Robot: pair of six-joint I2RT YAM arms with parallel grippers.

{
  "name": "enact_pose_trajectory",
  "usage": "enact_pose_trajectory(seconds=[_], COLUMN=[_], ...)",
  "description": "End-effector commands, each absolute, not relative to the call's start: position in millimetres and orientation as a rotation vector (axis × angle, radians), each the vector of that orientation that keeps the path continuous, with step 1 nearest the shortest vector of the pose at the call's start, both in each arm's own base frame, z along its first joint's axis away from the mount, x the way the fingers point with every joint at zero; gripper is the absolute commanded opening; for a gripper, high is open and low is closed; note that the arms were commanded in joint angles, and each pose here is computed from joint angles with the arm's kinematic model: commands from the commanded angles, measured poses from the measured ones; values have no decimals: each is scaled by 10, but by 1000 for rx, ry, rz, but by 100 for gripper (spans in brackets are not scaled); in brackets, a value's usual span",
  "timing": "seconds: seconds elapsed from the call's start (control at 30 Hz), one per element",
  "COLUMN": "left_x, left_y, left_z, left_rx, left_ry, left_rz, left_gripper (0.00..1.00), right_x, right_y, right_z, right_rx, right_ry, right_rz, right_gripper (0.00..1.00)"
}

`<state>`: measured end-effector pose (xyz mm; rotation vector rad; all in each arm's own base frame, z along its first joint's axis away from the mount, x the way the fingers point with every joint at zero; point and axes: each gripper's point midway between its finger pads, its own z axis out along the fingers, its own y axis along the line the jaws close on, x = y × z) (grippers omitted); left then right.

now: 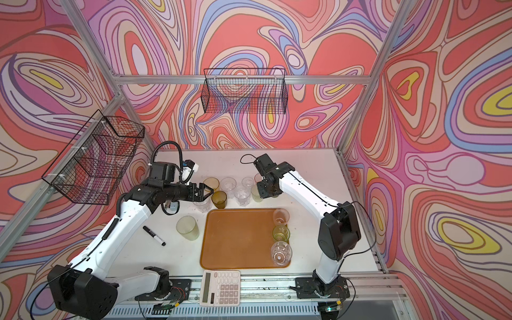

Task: Place the glasses into the tray
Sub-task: 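Open the right gripper and move it over the olive textured cup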

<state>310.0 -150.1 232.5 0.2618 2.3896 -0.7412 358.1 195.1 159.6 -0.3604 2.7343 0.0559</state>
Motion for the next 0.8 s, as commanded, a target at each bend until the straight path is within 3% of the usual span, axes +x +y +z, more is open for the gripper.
enact_pose_trajectory(seconds=[0.0, 0.77], left_x=[3081, 3076], left_y=[-1519, -1518], left_z=[2303, 2307], left_rx=[281, 283], left_ry=[2402, 2401], left_rz=[-740, -740], left_gripper=[90, 89], right_x=[3743, 4206], right_y=[1928, 1875], right_z=[1614, 1334], right_rx=[-359, -329], right_ry=[2721, 2745], right_rz=[37, 54], right_gripper=[39, 30])
